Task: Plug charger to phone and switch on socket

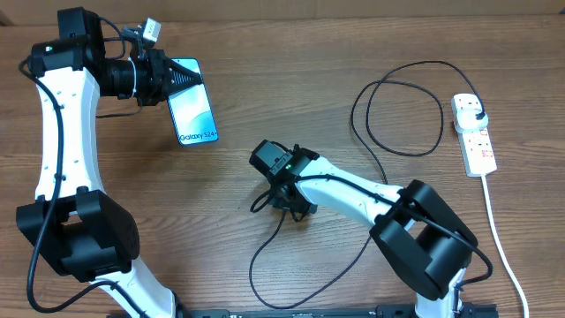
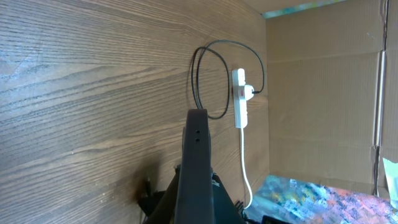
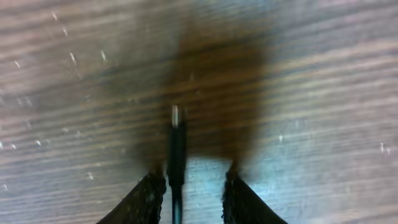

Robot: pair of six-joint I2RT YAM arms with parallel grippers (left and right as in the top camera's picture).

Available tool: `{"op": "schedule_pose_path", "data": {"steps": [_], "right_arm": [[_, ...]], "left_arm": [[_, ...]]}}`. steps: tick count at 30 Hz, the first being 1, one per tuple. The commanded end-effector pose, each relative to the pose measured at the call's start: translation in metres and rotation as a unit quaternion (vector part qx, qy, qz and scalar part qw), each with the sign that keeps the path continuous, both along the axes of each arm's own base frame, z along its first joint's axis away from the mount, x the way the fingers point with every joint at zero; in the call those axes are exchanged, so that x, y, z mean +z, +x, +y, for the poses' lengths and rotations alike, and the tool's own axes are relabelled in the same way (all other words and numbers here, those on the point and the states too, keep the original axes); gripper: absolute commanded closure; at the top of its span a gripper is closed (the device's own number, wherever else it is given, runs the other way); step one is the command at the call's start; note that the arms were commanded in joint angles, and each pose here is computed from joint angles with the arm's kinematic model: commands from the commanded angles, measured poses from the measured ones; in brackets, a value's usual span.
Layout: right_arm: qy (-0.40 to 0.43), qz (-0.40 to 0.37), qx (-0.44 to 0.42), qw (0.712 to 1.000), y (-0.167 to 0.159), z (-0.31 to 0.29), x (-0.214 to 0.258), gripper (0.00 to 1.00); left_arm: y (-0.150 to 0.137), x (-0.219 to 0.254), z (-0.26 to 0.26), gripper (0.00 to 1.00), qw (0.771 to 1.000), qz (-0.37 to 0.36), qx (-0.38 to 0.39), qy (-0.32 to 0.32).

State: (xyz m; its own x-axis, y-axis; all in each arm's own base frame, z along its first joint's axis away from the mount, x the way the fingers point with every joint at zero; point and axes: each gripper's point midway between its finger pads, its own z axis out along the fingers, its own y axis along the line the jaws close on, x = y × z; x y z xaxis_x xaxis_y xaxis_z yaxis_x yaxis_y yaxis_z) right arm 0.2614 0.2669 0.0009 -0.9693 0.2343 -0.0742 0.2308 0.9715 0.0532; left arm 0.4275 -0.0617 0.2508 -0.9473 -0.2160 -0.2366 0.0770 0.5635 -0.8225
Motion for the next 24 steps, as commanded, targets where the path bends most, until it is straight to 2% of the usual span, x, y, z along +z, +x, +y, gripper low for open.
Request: {"op": "schedule_pose_path", "data": {"steps": [1,9,16,24], "right_arm": [[0.003,0.005,-0.02,1.0,0.0094,-0.0038,-0.0045,0.66],[0.007,0.001,-0.02,1.0,0.0116,-0.0018,-0.0042,0.73],[0.008,0.001,-0.02,1.0,0.0117,-0.0013,-0.0042,0.96],[0.008,0.003,-0.02,1.0,0.011,-0.0018,-0.0043,0.96]], "left_arm": [[0.0003,0.0045,-0.0024,0.96,1.0,0.0,-0.003,-0.023],[0.0003,0.0045,-0.0024,0.96,1.0,-0.001,-0.004,-0.022],[0.0003,0.0045,-0.0025,0.96,1.0,-0.001,-0.004,-0.022],[0.0002,0.0044,-0.0025,0.96,1.0,-0.001,-0.004,-0.022]]}}
